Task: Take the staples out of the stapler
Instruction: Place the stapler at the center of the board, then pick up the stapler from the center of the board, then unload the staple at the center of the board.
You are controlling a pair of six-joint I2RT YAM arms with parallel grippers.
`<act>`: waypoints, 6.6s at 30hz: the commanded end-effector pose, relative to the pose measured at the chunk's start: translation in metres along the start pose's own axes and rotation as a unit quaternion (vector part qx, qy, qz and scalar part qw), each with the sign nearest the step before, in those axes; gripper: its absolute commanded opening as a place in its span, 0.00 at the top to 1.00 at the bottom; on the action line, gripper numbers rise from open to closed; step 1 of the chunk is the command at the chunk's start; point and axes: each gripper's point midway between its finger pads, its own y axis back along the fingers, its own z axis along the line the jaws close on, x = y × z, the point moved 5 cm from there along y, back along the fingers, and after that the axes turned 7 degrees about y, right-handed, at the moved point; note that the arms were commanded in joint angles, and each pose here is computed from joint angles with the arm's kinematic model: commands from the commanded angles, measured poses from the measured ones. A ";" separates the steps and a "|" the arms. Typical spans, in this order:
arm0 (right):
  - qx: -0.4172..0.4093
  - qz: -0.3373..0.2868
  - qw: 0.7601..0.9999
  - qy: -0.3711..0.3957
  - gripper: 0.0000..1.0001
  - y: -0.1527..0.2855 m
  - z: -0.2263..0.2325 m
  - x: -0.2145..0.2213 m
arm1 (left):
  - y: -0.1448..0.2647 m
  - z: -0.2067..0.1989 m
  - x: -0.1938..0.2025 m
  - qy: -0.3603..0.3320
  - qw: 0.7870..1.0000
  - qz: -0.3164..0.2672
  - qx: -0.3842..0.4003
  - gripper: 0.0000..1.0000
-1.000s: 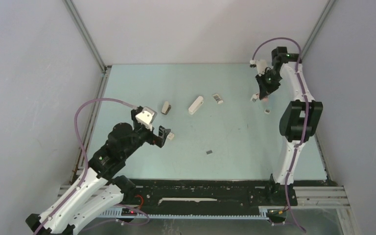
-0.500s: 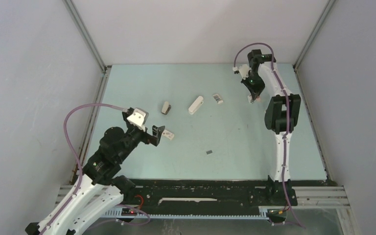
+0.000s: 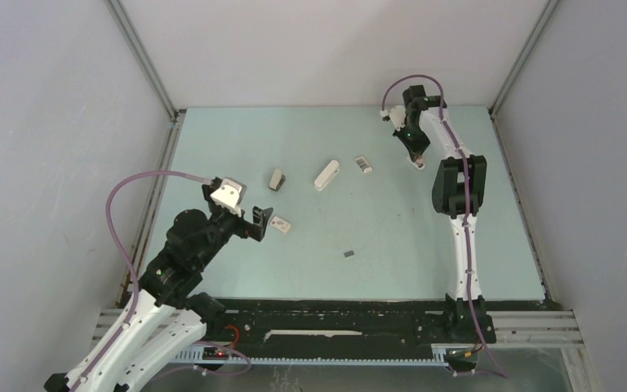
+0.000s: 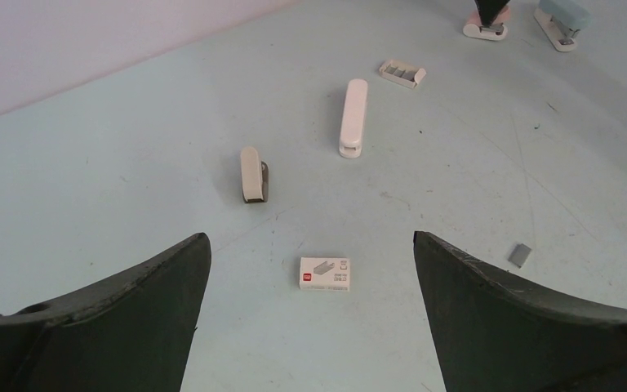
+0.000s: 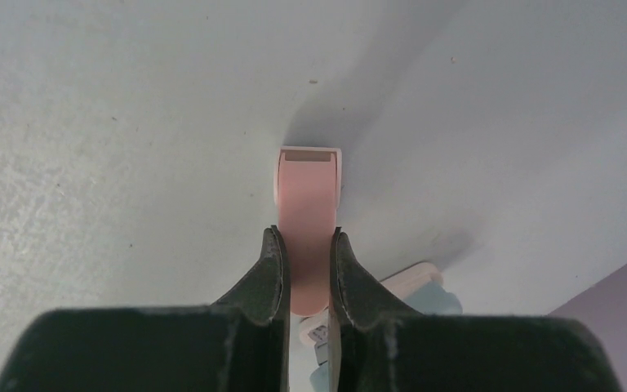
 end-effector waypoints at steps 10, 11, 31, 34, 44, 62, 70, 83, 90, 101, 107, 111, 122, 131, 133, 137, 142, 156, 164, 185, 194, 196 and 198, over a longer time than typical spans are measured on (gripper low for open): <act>-0.027 -0.092 0.992 -0.080 0.37 0.028 -0.009 -0.009 | -0.001 0.003 -0.004 -0.002 1.000 -0.017 -0.001 0.00; -0.033 -0.107 0.990 -0.088 0.33 0.036 -0.009 -0.010 | -0.001 0.003 -0.004 -0.001 1.000 -0.017 -0.002 0.00; 0.036 -0.311 0.879 -0.359 0.27 0.115 -0.021 0.072 | 0.004 0.003 -0.009 -0.001 0.999 -0.035 0.008 0.00; 0.084 -0.286 0.850 -0.434 0.27 0.103 -0.027 0.084 | 0.004 0.003 -0.008 0.000 0.999 -0.035 0.007 0.00; 0.110 -0.169 0.814 -0.544 0.30 0.042 -0.036 0.113 | 0.003 0.004 -0.007 -0.002 0.999 -0.034 0.005 0.00; 0.080 -0.129 0.831 -0.535 0.49 0.012 -0.028 0.116 | 0.003 0.003 -0.007 -0.002 0.999 -0.034 0.009 0.00; 0.076 -0.121 0.835 -0.531 0.52 0.007 -0.026 0.118 | 0.003 0.003 -0.007 -0.002 0.999 -0.034 0.010 0.00; 0.057 -0.198 0.846 -0.491 1.00 0.062 -0.025 0.105 | 0.002 0.002 -0.007 -0.001 0.999 -0.035 0.018 0.00; -0.025 -0.254 0.860 -0.441 1.00 0.097 0.013 0.098 | 0.000 -0.009 -0.005 0.002 0.998 -0.034 0.057 0.00; -0.257 -0.401 0.854 -0.210 1.00 0.159 0.122 0.058 | -0.019 -0.082 -0.026 0.232 0.929 -0.033 0.286 0.00; -0.384 -0.462 0.791 -0.115 1.00 0.189 0.165 0.049 | -0.032 -0.110 -0.012 0.291 0.902 -0.070 0.311 0.00; -0.437 -0.473 0.761 -0.081 1.00 0.199 0.186 0.043 | -0.042 -0.127 -0.001 0.314 0.880 -0.117 0.338 0.00; -0.515 -0.471 0.714 -0.063 1.00 0.209 0.210 0.038 | -0.099 -0.167 0.013 0.353 0.857 -0.107 0.360 0.00; -0.533 -0.460 0.708 -0.055 1.00 0.208 0.219 0.034 | -0.134 -0.195 0.016 0.374 0.838 -0.088 0.387 0.06; -0.535 -0.459 0.707 -0.055 1.00 0.207 0.220 0.034 | -0.140 -0.200 0.016 0.376 0.835 -0.083 0.394 0.10; -0.538 -0.460 0.705 -0.052 1.00 0.209 0.219 0.035 | -0.149 -0.207 0.020 0.383 0.829 -0.068 0.402 0.23; -0.539 -0.458 0.704 -0.054 1.00 0.207 0.220 0.035 | -0.156 -0.211 0.028 0.396 0.823 -0.047 0.405 0.37; -0.526 -0.461 0.711 -0.067 1.00 0.200 0.212 0.037 | -0.148 -0.209 0.040 0.395 0.823 -0.027 0.406 0.64; -0.478 -0.469 0.742 -0.035 1.00 0.188 0.212 0.042 | -0.146 -0.179 0.064 0.373 0.851 -0.019 0.370 0.98; -0.291 -0.324 0.884 0.169 1.00 0.120 0.231 0.059 | -0.160 -0.100 0.135 0.022 0.951 0.224 0.214 1.00; -0.232 -0.287 0.901 0.225 1.00 0.104 0.233 0.068 | -0.163 -0.083 0.127 -0.048 0.954 0.237 0.178 1.00; -0.217 -0.280 0.905 0.237 1.00 0.098 0.232 0.071 | -0.162 -0.081 0.129 -0.058 0.953 0.242 0.173 1.00; -0.208 -0.274 0.907 0.242 1.00 0.093 0.232 0.071 | -0.162 -0.079 0.134 -0.067 0.951 0.250 0.169 1.00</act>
